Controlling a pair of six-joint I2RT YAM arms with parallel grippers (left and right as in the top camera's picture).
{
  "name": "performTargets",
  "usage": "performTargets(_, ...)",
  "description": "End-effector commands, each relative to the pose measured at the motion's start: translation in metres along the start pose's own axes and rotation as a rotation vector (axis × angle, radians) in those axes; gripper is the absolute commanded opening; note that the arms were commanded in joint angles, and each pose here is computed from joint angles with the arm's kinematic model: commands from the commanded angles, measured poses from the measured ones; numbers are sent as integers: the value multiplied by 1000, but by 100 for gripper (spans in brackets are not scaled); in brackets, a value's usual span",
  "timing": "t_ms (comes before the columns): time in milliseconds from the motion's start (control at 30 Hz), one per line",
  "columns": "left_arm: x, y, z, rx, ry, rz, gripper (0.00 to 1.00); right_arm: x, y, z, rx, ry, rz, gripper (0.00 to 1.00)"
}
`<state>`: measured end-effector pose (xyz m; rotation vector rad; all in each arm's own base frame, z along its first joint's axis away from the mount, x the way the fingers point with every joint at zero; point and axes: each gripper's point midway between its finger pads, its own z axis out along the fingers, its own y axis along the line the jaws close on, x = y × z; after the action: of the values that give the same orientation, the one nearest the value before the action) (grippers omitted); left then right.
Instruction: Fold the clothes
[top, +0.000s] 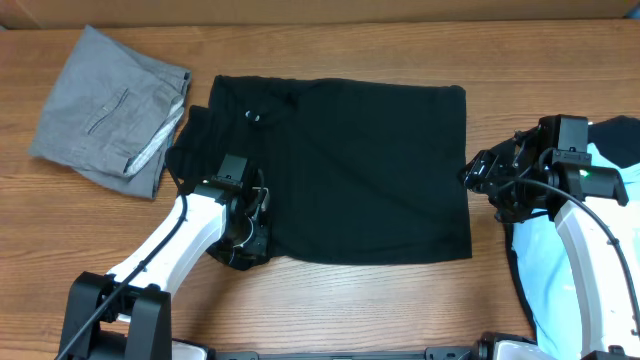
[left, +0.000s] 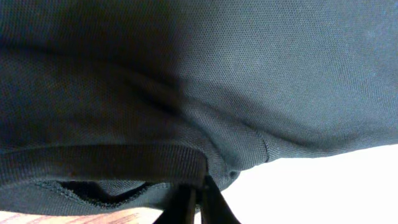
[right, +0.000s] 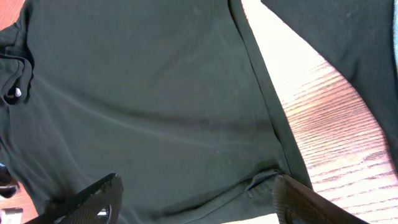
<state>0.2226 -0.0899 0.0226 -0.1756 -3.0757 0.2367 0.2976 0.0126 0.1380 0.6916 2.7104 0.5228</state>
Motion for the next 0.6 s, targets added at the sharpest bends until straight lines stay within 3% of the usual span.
performTargets(0,6,-11,0,56,23,15,4,-6,3,-7,-8,-28,-10,80)
performTargets(567,-50,-18,-28,45,-163,80,7,-6,3,-7,-8,-28,-10,80)
